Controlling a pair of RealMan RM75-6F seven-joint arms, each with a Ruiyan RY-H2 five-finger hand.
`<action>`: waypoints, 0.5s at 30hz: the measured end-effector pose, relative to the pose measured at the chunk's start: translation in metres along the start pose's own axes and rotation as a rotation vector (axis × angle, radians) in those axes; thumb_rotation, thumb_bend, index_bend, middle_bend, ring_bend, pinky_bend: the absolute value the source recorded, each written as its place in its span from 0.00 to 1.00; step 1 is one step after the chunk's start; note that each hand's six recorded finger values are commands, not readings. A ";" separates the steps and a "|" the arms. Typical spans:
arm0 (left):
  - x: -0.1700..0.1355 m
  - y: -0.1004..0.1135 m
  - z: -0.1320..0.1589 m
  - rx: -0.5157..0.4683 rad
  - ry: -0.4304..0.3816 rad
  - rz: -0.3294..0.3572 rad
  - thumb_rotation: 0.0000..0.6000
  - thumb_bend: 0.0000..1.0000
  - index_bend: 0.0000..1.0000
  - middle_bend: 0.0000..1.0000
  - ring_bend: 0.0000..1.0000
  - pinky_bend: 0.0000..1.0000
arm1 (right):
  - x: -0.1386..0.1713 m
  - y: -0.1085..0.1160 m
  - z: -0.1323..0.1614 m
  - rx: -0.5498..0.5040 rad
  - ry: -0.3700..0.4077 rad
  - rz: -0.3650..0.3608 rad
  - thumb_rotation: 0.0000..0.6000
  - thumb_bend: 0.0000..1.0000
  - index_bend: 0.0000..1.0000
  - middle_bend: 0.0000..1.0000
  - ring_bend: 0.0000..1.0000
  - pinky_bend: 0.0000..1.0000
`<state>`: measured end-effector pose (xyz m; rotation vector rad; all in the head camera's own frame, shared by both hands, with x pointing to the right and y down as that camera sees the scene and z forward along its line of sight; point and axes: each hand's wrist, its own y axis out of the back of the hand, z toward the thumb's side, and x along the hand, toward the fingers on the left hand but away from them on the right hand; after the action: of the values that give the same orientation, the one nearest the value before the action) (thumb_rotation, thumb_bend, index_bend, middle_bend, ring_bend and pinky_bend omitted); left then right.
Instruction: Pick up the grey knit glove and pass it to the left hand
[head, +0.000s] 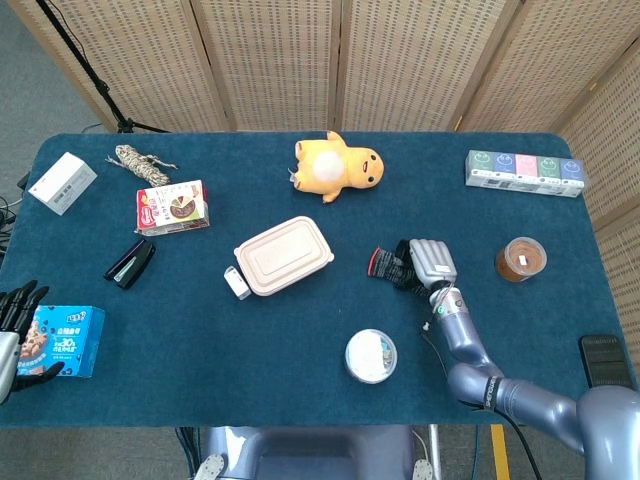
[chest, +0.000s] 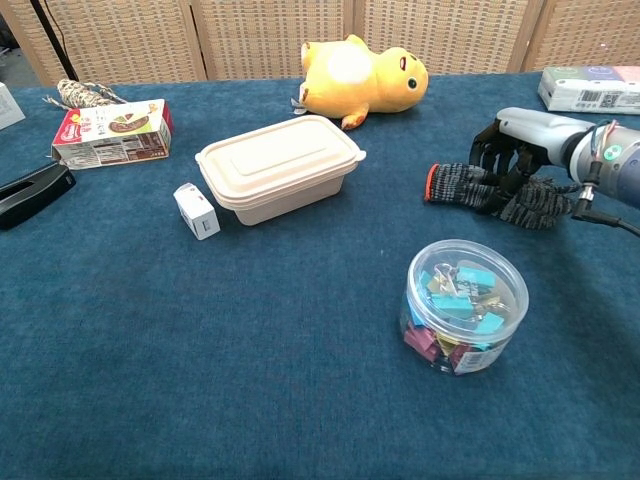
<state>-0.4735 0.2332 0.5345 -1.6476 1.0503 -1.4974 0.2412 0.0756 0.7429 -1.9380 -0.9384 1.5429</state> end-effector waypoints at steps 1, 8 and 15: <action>0.000 0.000 0.000 0.001 0.000 -0.001 1.00 0.06 0.00 0.00 0.00 0.00 | 0.001 0.001 0.000 0.000 0.005 -0.008 1.00 0.15 0.53 0.58 0.50 0.56; 0.000 -0.004 0.002 0.008 -0.004 -0.012 1.00 0.06 0.00 0.00 0.00 0.00 | 0.009 0.006 0.002 -0.021 0.043 -0.039 1.00 0.24 0.56 0.59 0.52 0.56; 0.006 -0.005 0.010 0.017 -0.042 -0.026 1.00 0.06 0.00 0.00 0.00 0.00 | 0.022 0.013 0.008 -0.052 0.087 -0.032 1.00 0.25 0.56 0.59 0.52 0.56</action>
<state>-0.4623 0.2296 0.5409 -1.6801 0.9948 -1.4775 0.2393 0.0839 0.7178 -1.9996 -0.9761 1.4173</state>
